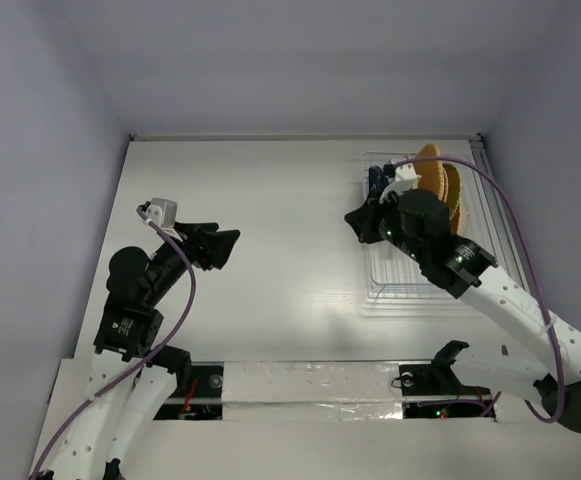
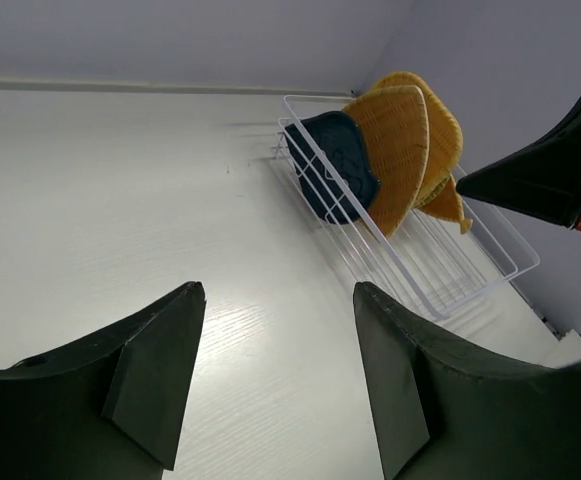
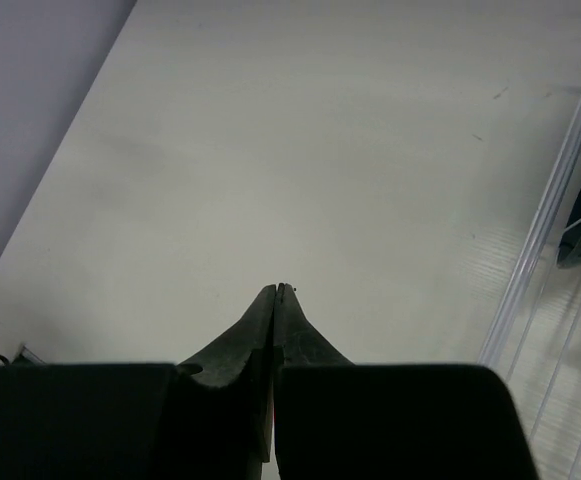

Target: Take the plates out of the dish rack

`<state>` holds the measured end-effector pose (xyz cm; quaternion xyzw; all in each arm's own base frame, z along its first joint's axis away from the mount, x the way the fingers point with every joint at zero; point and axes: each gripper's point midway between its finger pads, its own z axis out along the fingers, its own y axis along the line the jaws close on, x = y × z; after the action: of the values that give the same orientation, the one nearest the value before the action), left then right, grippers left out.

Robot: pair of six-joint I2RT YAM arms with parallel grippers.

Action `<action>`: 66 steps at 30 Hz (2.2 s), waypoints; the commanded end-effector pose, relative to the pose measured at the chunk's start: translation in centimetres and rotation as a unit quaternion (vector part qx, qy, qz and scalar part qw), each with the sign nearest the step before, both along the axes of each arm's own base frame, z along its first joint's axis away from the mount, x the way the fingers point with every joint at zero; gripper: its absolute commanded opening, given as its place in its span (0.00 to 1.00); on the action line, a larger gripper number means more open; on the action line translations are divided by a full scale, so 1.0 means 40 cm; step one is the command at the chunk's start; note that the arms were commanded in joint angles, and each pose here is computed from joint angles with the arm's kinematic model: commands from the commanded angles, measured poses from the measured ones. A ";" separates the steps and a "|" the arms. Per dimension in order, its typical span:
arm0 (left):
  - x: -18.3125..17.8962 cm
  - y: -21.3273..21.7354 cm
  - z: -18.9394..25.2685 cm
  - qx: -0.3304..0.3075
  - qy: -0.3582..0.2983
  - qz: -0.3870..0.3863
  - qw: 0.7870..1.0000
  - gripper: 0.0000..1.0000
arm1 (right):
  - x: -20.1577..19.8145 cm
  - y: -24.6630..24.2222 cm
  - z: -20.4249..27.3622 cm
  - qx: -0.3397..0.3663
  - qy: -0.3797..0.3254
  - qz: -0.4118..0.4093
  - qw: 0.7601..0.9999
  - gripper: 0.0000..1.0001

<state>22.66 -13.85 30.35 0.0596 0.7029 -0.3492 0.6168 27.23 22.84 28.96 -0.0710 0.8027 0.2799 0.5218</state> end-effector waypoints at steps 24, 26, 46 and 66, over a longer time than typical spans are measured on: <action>0.028 0.033 0.009 0.010 0.008 0.041 0.999 0.41 | 0.331 -0.225 -0.072 -0.292 0.021 -0.279 0.915 0.62; 0.026 0.027 0.005 0.011 0.010 0.034 0.999 0.48 | 0.357 -0.249 -0.079 -0.299 0.026 -0.294 0.907 0.61; 0.019 0.020 0.011 0.009 0.006 0.024 1.000 0.50 | 0.485 -0.321 -0.242 -0.400 0.085 -0.336 0.848 0.51; 0.016 0.018 0.016 0.004 0.002 0.022 1.000 0.50 | 0.487 -0.368 -0.220 -0.439 0.080 -0.369 0.815 0.04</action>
<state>23.46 -13.00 27.90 0.0361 0.7389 -0.3215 0.5911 46.43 9.01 16.48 0.0014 0.8680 -0.2956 0.3990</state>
